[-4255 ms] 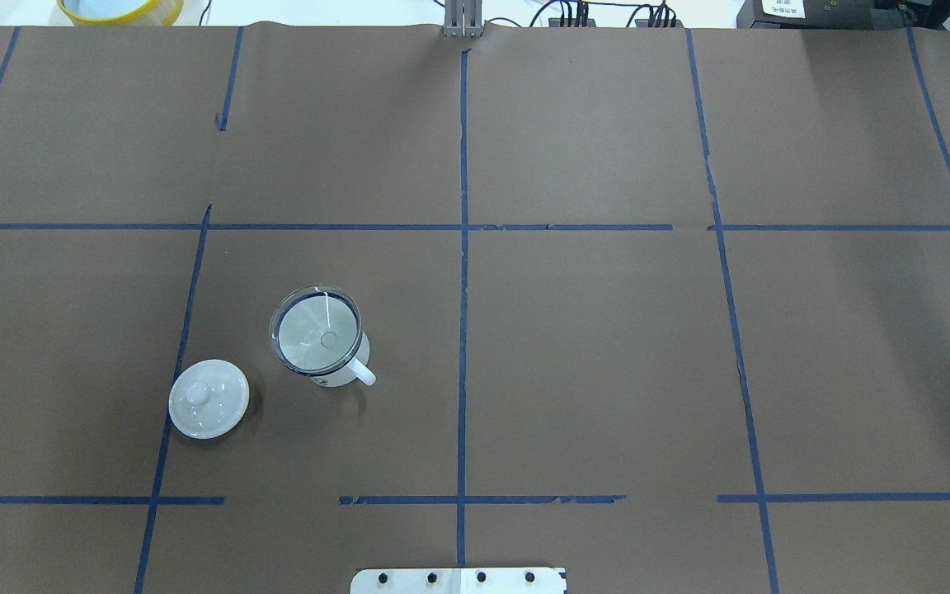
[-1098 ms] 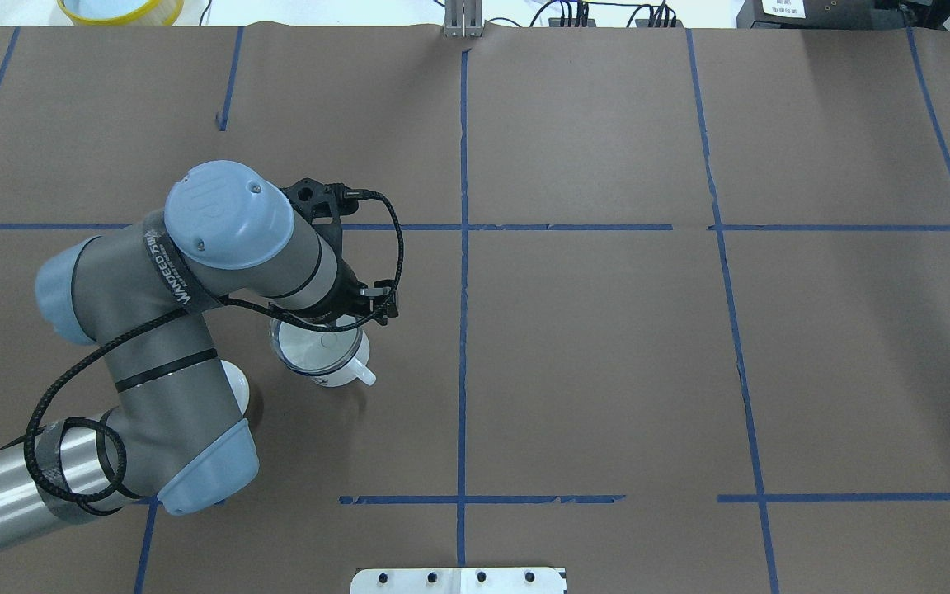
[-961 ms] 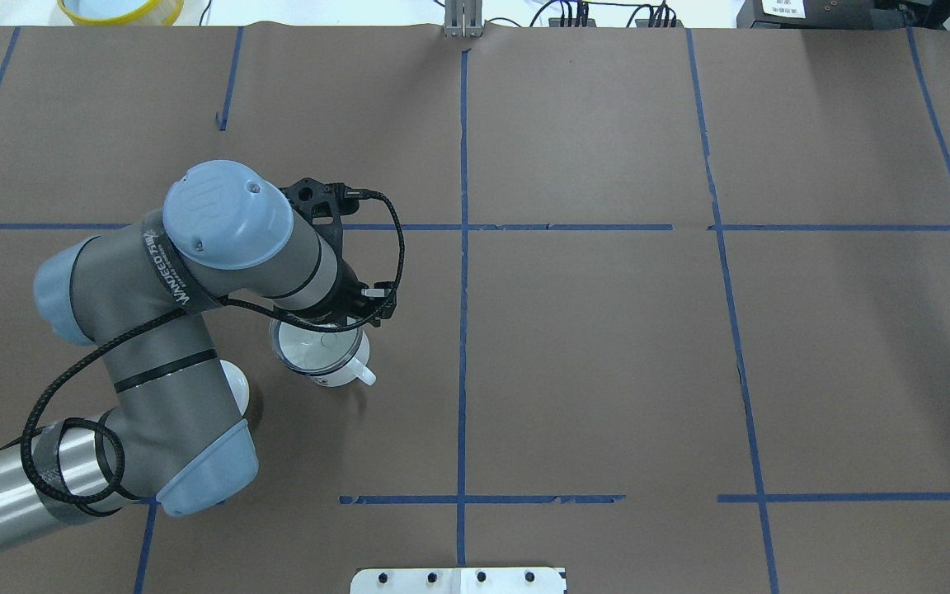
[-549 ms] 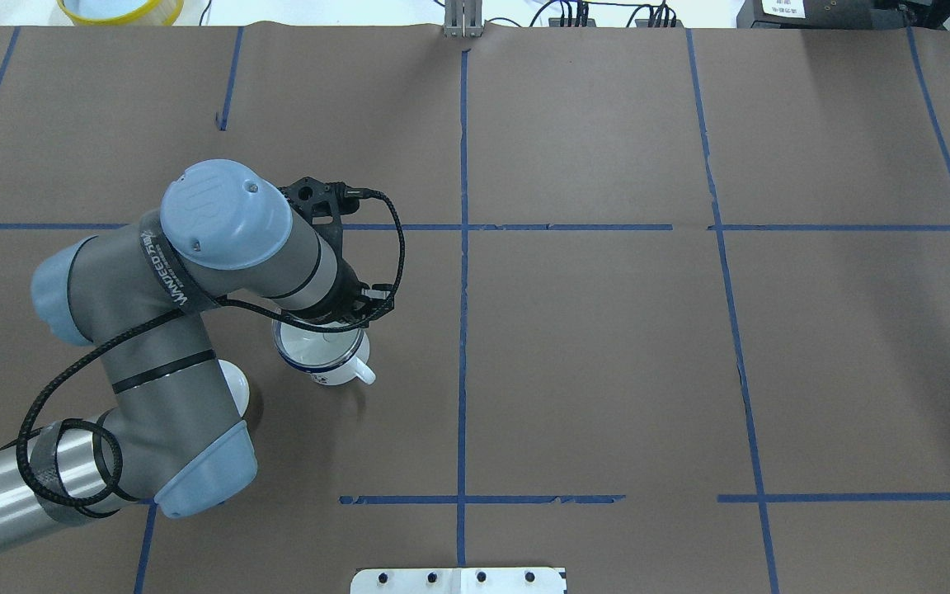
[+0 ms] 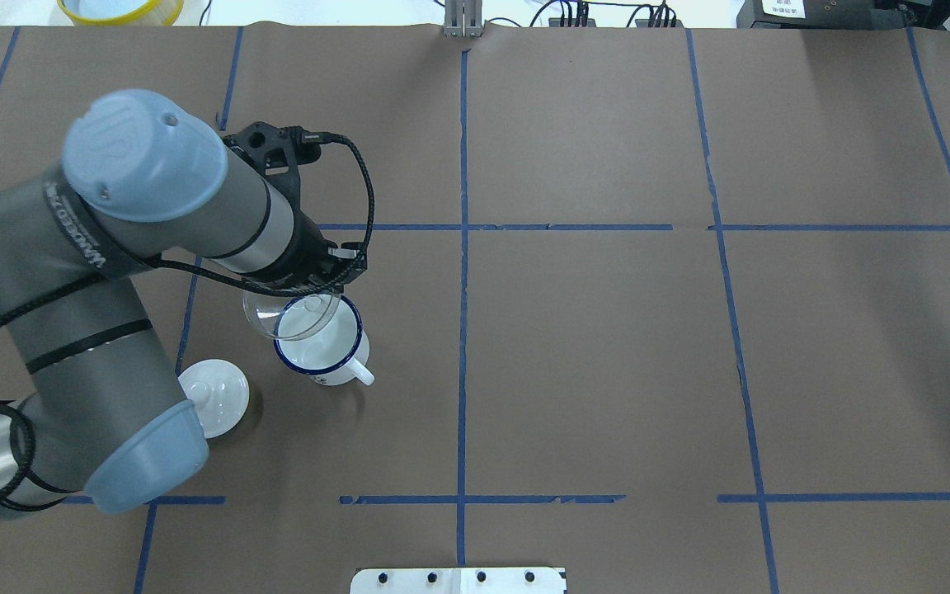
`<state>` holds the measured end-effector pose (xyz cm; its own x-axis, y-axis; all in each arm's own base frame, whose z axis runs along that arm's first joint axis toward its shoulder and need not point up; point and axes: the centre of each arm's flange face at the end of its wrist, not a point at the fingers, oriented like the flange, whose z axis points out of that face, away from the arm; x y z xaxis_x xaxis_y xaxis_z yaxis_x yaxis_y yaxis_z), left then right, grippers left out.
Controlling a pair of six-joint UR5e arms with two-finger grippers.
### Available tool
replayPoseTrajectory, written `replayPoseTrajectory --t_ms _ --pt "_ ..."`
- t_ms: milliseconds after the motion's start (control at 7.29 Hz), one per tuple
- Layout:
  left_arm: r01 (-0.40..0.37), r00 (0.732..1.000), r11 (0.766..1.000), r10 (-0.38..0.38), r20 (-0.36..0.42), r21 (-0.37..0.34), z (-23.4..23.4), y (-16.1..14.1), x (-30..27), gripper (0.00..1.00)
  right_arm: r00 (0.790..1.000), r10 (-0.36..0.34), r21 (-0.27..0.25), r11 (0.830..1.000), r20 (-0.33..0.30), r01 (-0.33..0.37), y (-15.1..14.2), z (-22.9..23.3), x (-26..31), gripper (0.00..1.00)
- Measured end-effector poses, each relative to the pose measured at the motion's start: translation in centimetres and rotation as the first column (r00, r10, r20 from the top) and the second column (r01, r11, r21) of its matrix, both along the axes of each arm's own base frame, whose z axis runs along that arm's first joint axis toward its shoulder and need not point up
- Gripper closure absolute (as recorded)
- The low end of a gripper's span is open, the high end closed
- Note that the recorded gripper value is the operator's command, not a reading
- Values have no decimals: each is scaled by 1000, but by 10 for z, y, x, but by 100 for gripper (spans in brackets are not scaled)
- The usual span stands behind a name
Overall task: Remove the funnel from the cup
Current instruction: 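Carry the funnel farther from the robot and set it on the table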
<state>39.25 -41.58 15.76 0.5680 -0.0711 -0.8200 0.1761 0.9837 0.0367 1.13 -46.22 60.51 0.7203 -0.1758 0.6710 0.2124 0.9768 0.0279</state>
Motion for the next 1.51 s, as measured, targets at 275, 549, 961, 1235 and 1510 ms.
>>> replayPoseTrajectory --t_ms 275,549,961,1235,1510 --pt "173 982 981 -178 -63 -86 -24 -13 -43 100 1000 0 1 1000 0 0 0 0 0 0" --pt "413 880 889 -446 -166 -197 -23 -50 -34 100 1000 0 1 1000 0 0 0 0 0 0" --pt "648 630 673 -737 -247 -356 37 -125 14 100 1000 0 1 1000 0 0 0 0 0 0" --pt "732 504 563 -826 -252 -384 82 -174 50 100 1000 0 1 1000 0 0 0 0 0 0" --pt "764 464 524 -852 -243 -377 119 -210 82 100 1000 0 1 1000 0 0 0 0 0 0"
